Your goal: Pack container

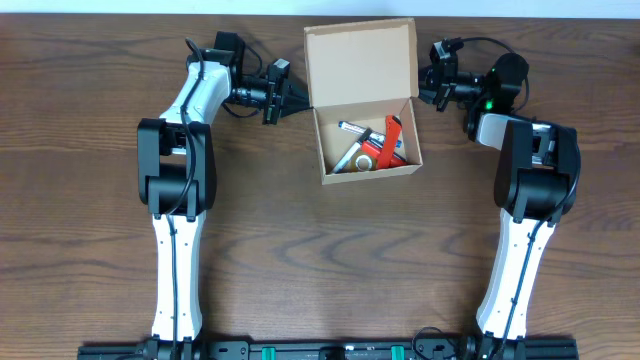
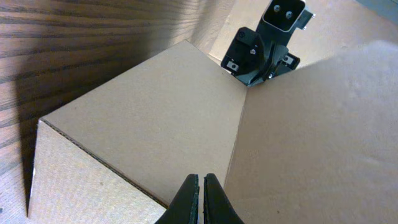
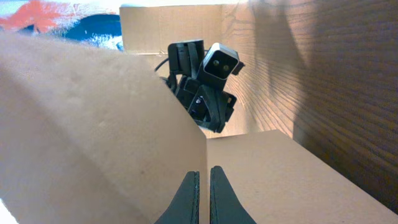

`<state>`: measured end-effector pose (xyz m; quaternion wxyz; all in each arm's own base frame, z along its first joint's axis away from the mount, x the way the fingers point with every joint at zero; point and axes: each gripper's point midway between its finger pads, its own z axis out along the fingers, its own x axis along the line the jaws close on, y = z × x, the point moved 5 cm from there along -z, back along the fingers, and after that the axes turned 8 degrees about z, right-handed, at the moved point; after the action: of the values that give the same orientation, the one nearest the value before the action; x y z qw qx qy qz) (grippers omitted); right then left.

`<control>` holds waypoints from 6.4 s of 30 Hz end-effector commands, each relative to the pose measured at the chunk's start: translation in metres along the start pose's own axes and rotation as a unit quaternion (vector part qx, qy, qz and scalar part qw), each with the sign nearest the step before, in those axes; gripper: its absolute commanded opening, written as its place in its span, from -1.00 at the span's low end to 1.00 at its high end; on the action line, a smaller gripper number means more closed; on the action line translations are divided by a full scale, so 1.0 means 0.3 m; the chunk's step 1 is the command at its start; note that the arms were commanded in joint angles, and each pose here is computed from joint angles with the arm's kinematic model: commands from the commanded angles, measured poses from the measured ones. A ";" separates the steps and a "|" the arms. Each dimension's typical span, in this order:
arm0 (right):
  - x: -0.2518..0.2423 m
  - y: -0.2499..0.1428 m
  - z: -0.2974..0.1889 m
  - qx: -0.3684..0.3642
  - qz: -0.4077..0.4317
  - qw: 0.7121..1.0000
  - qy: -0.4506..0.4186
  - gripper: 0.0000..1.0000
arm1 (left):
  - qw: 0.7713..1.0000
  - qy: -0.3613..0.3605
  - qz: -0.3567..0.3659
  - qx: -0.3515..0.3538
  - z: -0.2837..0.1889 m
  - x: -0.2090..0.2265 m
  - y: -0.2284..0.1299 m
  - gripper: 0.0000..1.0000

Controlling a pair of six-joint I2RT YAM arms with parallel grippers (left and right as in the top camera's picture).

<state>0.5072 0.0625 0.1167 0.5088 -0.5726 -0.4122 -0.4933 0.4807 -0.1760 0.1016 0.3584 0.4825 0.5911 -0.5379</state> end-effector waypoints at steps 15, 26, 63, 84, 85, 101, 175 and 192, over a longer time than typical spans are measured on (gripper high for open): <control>0.121 -0.046 0.061 0.026 -0.058 0.998 -0.003 -0.97 | 1.000 -0.009 0.005 -0.021 -0.071 0.011 0.032 -0.88; 0.324 -0.137 0.123 0.046 -0.109 0.993 -0.002 -0.78 | 0.996 -0.007 0.070 -0.050 -0.160 -0.034 0.040 -0.89; 0.976 -0.542 -0.178 -0.058 -0.377 0.924 -0.009 0.98 | 0.758 0.384 0.504 -0.155 0.039 -0.790 -0.816 -0.88; 0.978 -0.531 -0.236 -0.079 -0.385 0.920 -0.014 0.98 | 0.805 0.479 0.348 -0.002 0.284 -0.275 -0.401 -0.88; 0.978 -0.530 -0.245 -0.083 -0.384 0.920 -0.015 0.99 | 0.806 0.482 0.344 0.003 0.293 -0.257 -0.396 -0.88; 0.979 -0.521 -0.306 -0.105 -0.381 0.918 -0.020 0.98 | 0.795 0.501 0.339 0.053 0.395 -0.154 -0.444 -0.88; 0.978 -0.510 -0.378 -0.132 -0.370 0.919 -0.024 0.99 | 0.620 0.542 0.313 -0.473 -0.684 -0.538 -1.627 -0.48; 0.978 -0.510 -0.378 -0.132 -0.370 0.919 -0.024 0.98 | 0.620 0.550 0.338 -0.446 -0.671 -0.535 -1.628 0.25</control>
<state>0.3955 -0.0349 0.4279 0.2132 -0.4608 -0.5271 -0.6814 0.0845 0.0112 0.4398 0.3337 0.6027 0.6475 0.3257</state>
